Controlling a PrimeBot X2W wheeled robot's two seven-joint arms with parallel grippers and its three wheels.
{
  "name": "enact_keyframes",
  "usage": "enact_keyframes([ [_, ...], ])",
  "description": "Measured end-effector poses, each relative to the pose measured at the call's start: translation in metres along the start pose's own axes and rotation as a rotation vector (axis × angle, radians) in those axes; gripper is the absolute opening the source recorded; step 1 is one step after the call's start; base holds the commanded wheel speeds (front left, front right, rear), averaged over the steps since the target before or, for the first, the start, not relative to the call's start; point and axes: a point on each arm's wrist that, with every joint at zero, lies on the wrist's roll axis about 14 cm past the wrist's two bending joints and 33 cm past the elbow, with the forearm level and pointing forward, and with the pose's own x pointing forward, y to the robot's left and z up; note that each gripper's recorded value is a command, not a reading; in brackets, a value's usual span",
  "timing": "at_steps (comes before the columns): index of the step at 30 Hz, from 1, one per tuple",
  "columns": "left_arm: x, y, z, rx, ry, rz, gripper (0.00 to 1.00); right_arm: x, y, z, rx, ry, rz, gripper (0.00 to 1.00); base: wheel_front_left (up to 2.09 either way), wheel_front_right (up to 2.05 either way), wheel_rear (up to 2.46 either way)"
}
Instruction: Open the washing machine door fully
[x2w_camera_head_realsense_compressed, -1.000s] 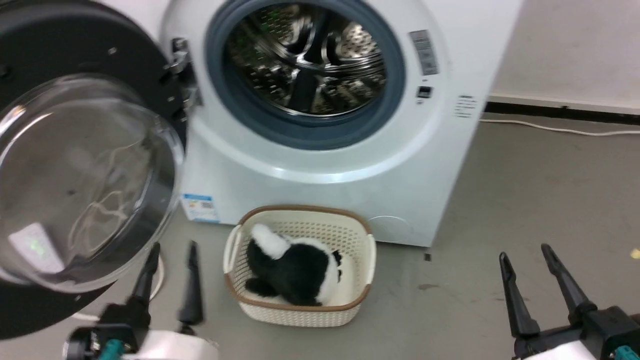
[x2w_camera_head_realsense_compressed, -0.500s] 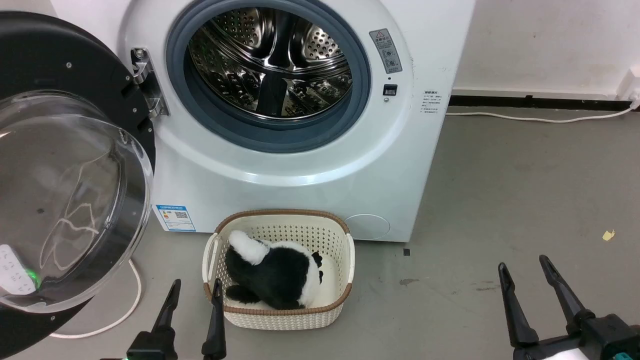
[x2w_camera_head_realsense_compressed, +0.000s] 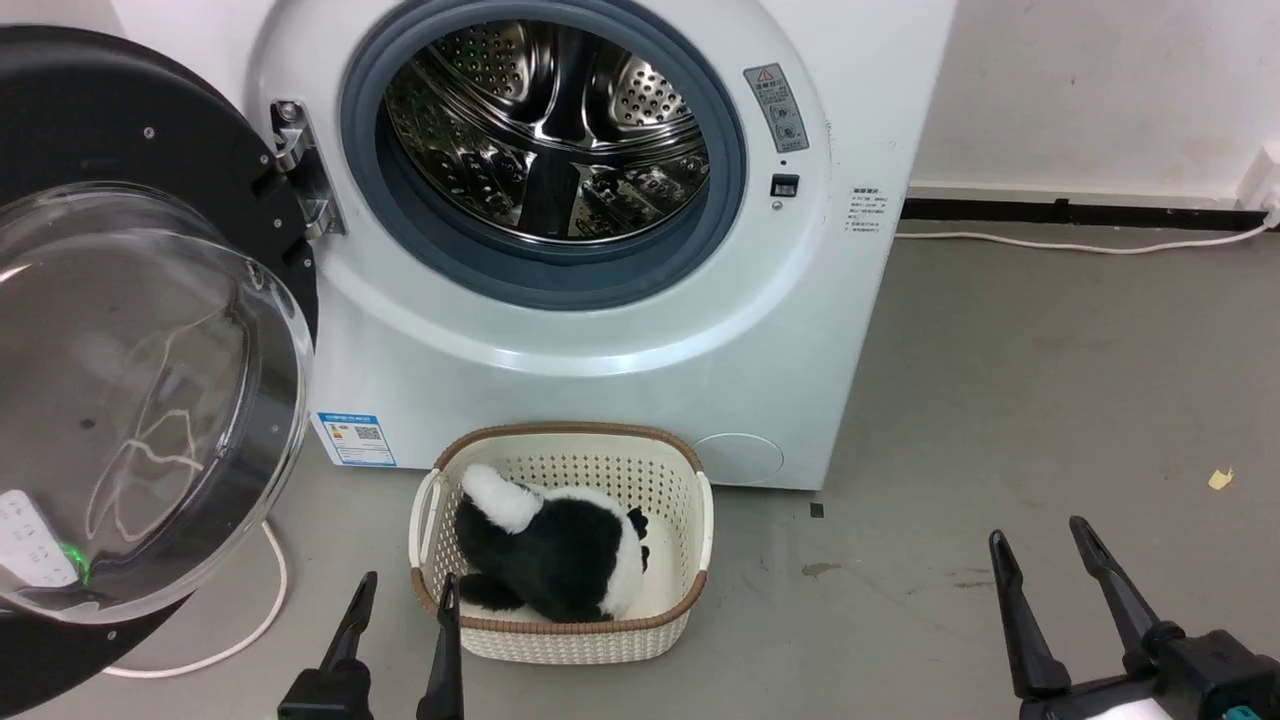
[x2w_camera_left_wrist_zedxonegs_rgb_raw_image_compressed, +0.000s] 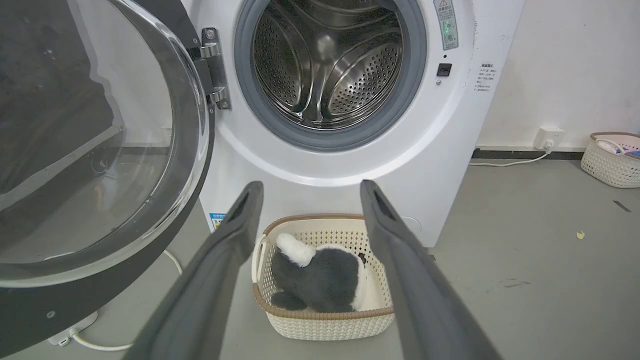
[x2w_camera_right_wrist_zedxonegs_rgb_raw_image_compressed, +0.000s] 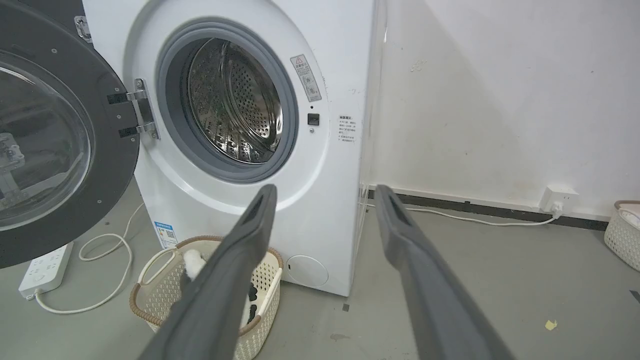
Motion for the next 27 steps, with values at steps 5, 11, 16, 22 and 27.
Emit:
enact_keyframes([
  [5,-0.0010,0.0015,-0.0001,0.000,0.000,0.004,1.00,0.0003,0.0019,-0.0006,0.010,0.001,0.005,1.00,0.00,0.00,0.00],
  [11,-0.0018,0.0027,0.0002,-0.008,-0.001,0.015,1.00,0.0013,0.0050,-0.0017,0.013,0.004,0.014,1.00,0.00,0.00,0.00],
  [16,-0.0022,0.0016,-0.0015,-0.014,0.005,0.017,0.00,0.0018,0.0067,-0.0024,0.014,0.006,0.019,0.00,0.00,0.00,0.00],
  [22,-0.0019,0.0011,-0.0018,-0.017,0.008,0.017,0.00,0.0018,0.0065,-0.0031,0.014,0.011,0.019,0.00,0.00,0.00,0.00],
  [27,-0.0013,0.0010,-0.0028,-0.018,0.017,0.017,0.00,0.0015,0.0062,-0.0047,0.013,0.022,0.018,0.00,0.00,0.00,0.00],
])
